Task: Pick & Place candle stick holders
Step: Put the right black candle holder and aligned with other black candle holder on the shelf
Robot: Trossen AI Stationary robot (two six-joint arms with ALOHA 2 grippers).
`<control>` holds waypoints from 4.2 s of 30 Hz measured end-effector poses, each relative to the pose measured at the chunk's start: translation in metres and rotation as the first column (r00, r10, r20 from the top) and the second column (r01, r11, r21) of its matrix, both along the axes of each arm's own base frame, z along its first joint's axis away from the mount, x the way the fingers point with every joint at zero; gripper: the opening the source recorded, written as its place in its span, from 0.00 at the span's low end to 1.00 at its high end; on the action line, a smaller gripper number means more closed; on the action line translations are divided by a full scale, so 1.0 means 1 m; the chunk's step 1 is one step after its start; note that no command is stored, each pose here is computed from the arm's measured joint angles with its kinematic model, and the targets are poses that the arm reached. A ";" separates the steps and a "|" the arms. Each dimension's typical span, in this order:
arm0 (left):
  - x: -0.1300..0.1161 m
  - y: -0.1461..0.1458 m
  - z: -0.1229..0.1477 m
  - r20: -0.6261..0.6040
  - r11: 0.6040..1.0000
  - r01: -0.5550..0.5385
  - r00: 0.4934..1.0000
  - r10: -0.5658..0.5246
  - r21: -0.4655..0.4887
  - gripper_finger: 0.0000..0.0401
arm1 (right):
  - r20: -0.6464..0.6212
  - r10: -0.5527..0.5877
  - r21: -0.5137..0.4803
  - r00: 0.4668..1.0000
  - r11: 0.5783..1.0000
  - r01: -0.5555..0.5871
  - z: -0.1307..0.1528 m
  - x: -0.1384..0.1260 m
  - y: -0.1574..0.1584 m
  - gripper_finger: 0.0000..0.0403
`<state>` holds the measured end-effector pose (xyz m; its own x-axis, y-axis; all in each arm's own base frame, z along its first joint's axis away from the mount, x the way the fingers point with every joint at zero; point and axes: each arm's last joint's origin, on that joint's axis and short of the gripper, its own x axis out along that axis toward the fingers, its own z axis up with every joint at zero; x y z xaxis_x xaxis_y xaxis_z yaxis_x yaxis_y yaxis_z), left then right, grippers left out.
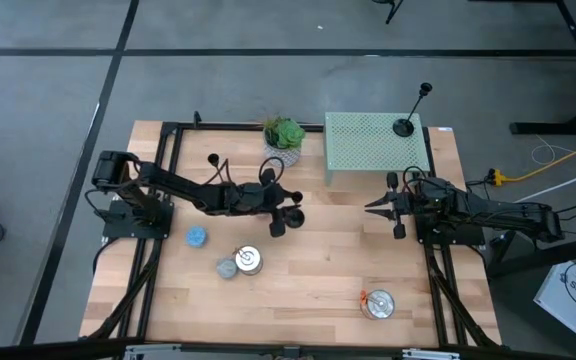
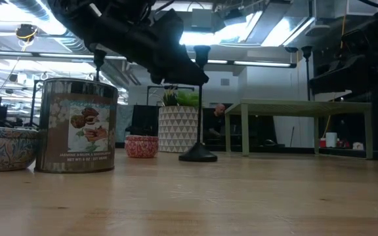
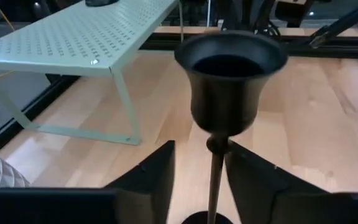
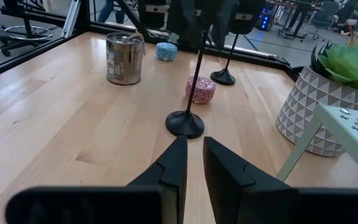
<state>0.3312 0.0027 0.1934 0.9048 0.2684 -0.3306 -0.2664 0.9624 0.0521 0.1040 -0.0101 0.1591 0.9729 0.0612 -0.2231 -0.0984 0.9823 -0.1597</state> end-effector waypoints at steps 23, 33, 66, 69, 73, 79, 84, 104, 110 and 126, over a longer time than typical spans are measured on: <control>0.006 0.009 0.014 0.102 0.998 0.060 0.993 -0.059 -0.004 0.02 | 0.000 0.000 0.000 1.000 1.000 0.000 0.000 0.000 0.000 0.14; 0.031 0.013 0.062 -0.004 0.995 0.100 0.995 -0.101 -0.029 0.02 | 0.000 0.000 0.000 1.000 1.000 0.000 0.000 0.000 0.000 0.14; 0.082 0.131 0.179 0.258 0.981 0.035 0.962 -0.085 0.192 0.02 | 0.003 0.000 -0.001 1.000 1.000 0.000 0.000 0.000 0.000 0.13; 0.099 0.152 0.181 0.241 0.980 0.046 0.966 -0.093 0.195 0.02 | 0.002 0.000 -0.001 1.000 1.000 0.000 0.000 0.000 0.000 0.13; 0.119 0.177 0.187 0.249 0.980 0.059 0.963 -0.106 0.188 0.02 | 0.002 0.000 -0.001 1.000 1.000 0.000 0.000 0.000 0.000 0.13; 0.144 0.199 0.182 0.242 0.981 0.058 0.965 -0.103 0.187 0.02 | 0.001 0.000 0.000 1.000 1.000 0.000 0.000 0.000 0.000 0.13; 0.157 0.211 0.171 0.251 0.981 0.047 0.963 -0.094 0.186 0.02 | 0.000 0.000 0.000 1.000 1.000 0.000 0.000 0.000 0.000 0.13; 0.167 0.219 0.157 0.254 0.984 0.033 0.964 -0.077 0.176 0.03 | -0.001 0.000 0.000 1.000 1.000 0.000 0.000 0.000 0.000 0.13; 0.169 0.228 0.140 0.212 0.990 0.024 0.976 -0.053 0.139 0.03 | 0.000 0.000 0.000 1.000 1.000 0.000 0.000 0.000 0.000 0.14; 0.155 0.264 0.129 0.195 0.996 -0.046 0.980 0.032 0.071 0.03 | 0.000 0.000 0.000 1.000 1.000 0.000 0.000 0.000 0.000 0.14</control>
<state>0.4861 0.2669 0.3226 0.9379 0.3222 -0.1283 -0.3159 0.9464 0.0673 0.1040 -0.0101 0.1591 0.9728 0.0606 -0.2235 -0.0980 0.9822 -0.1600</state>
